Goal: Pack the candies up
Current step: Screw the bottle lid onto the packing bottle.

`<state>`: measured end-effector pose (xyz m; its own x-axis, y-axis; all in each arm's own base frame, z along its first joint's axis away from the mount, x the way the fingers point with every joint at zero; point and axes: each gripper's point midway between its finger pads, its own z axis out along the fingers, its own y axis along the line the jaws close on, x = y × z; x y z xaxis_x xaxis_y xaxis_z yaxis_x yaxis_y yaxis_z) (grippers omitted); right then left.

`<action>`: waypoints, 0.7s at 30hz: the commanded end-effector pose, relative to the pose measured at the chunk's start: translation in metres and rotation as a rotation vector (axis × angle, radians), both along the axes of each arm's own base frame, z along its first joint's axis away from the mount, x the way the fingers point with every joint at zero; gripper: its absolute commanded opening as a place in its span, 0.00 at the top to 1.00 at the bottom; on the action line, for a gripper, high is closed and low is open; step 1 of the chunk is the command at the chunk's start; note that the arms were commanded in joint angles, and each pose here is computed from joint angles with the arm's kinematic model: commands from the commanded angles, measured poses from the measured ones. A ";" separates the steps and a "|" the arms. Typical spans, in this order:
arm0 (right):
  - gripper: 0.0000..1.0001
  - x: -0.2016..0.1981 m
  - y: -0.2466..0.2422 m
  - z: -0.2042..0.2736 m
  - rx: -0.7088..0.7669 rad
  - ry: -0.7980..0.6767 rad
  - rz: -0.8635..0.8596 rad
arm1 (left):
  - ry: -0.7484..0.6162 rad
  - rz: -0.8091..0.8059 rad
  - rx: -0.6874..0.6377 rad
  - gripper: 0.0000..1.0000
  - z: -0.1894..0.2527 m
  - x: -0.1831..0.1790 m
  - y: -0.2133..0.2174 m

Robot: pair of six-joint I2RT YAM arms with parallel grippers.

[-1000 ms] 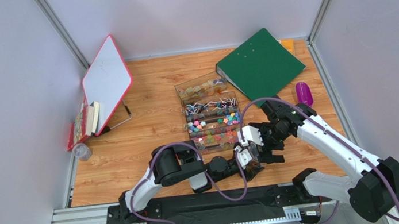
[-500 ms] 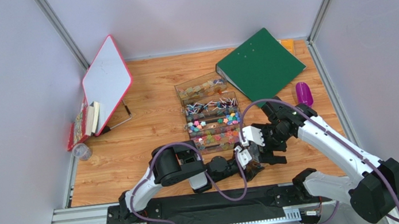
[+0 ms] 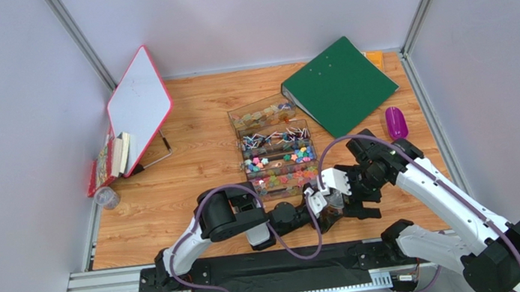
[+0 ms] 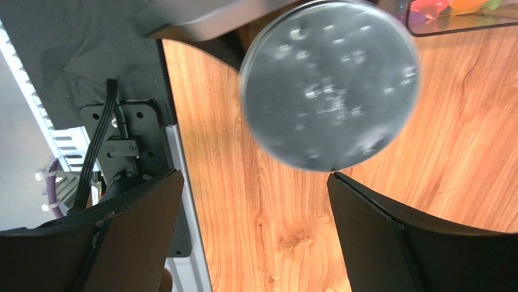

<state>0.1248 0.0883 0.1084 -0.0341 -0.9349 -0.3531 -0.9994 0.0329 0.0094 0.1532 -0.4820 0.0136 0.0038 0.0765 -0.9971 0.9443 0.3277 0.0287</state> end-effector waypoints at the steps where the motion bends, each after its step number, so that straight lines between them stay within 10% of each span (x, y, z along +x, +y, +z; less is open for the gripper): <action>1: 0.05 -0.047 -0.029 0.017 -0.113 0.144 -0.017 | 0.110 0.104 0.435 1.00 -0.123 0.009 0.072; 13: 0.00 0.029 0.003 0.039 -0.034 -0.045 0.074 | 0.099 0.054 0.444 1.00 -0.124 -0.004 0.069; 21: 0.00 0.034 0.033 0.031 0.047 0.100 0.159 | 0.092 0.058 0.441 1.00 -0.122 -0.004 0.069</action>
